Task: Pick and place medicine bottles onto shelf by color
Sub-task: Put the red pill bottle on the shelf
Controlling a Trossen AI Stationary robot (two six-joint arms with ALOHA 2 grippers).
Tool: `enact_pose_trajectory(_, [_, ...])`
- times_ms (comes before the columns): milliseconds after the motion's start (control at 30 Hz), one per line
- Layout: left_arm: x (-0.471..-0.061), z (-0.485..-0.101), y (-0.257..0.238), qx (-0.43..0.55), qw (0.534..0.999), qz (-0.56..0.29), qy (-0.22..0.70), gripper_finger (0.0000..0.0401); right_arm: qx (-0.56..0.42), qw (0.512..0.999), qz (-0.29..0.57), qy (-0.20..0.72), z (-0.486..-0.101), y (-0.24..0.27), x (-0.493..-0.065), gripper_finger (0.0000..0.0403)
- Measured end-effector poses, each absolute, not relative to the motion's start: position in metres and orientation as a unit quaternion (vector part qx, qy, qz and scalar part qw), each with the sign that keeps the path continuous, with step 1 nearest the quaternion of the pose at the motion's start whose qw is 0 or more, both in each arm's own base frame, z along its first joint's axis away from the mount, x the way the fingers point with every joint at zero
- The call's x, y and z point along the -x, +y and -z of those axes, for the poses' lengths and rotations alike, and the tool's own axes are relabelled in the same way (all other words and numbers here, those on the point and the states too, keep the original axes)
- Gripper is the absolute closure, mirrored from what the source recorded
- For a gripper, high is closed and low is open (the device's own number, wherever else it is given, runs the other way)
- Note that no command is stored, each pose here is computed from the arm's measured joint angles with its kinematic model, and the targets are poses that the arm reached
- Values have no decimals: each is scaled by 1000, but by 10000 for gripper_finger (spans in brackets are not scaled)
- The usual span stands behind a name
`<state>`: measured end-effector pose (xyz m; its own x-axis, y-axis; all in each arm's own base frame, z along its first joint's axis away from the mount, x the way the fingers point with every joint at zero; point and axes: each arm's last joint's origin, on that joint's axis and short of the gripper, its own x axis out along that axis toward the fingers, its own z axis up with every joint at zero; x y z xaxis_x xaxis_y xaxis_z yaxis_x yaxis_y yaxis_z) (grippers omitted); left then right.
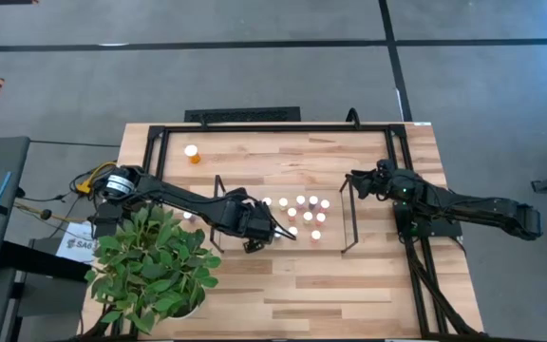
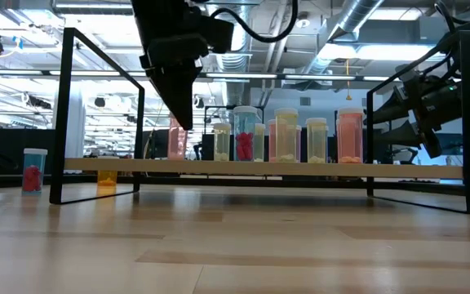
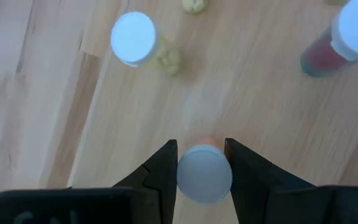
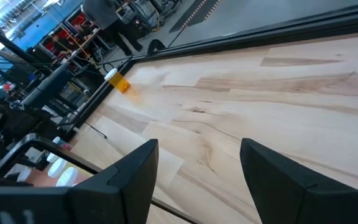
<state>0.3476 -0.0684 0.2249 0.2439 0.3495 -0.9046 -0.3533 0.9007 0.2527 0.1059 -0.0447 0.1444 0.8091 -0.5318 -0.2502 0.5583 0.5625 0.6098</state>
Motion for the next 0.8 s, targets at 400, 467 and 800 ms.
enact_pose_trajectory(400, [-347, -219, -64, 17, 789, -247, 562, 302, -352, 884, 308, 19, -144, -45, -106, 154])
enact_pose_trajectory(467, [-347, -219, -64, 16, 789, -248, 561, 302, -352, 884, 308, 19, -144, -45, -106, 154])
enact_pose_trajectory(800, [-348, -220, -64, 13, 788, -247, 564, 272, -352, 884, 308, 19, -144, -45, -106, 154])
